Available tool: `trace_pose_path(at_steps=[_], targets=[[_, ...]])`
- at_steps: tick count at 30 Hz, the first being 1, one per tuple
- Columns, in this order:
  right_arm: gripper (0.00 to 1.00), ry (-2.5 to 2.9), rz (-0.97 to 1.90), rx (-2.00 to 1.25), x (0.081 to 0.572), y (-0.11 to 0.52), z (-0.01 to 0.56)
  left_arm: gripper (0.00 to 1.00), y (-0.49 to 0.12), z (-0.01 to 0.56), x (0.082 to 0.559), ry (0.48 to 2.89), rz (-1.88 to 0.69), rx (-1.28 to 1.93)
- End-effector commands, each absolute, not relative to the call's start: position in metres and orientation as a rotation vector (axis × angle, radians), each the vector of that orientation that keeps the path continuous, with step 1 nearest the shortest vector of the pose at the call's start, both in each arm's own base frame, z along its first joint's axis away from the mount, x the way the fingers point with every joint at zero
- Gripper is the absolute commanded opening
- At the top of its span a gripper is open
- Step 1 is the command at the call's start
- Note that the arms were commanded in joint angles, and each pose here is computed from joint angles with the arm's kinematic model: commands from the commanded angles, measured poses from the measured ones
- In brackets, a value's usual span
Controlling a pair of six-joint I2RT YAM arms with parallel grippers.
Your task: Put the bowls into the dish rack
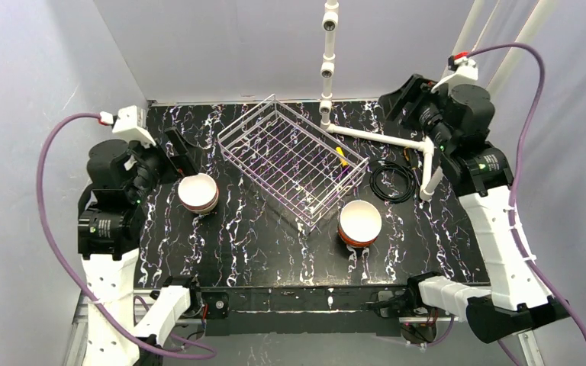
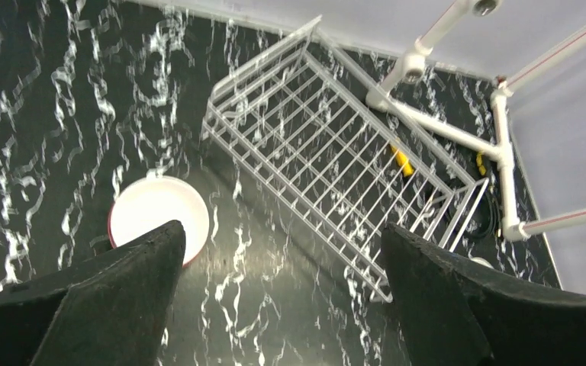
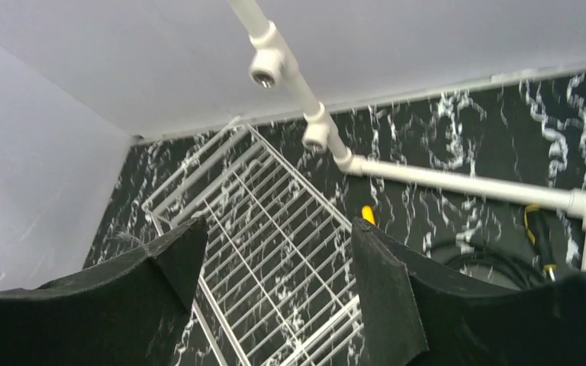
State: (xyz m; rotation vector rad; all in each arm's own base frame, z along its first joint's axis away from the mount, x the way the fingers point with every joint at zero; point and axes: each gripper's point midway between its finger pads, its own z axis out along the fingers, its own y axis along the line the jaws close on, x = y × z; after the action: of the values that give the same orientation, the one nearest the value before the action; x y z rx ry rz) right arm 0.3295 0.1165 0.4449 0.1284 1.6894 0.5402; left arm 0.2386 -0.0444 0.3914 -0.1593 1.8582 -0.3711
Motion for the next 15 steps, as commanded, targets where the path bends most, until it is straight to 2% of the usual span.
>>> trace_pose_path(at_steps=[1, 6, 9, 12, 15], targets=[[0.79, 1.672, 0.6, 0.188, 0.322, 0.117, 0.442, 0.98, -0.049, 0.356, 0.236, 1.946, -0.418, -0.22], [0.78, 1.751, 0.593, 0.12, 0.327, 0.126, 0.401, 0.98, -0.058, 0.305, 0.245, 2.104, -0.475, -0.265], [0.74, 1.815, 0.556, 0.164, 0.336, 0.123, 0.375, 0.98, -0.04, 0.262, 0.257, 2.207, -0.361, -0.415], [0.82, 1.854, 0.561, 0.115, 0.338, 0.129, 0.355, 0.98, -0.013, 0.22, 0.263, 2.289, -0.179, -0.619], [0.86, 1.859, 0.571, 0.099, 0.339, 0.132, 0.34, 0.98, 0.002, 0.194, 0.272, 2.309, -0.07, -0.798]])
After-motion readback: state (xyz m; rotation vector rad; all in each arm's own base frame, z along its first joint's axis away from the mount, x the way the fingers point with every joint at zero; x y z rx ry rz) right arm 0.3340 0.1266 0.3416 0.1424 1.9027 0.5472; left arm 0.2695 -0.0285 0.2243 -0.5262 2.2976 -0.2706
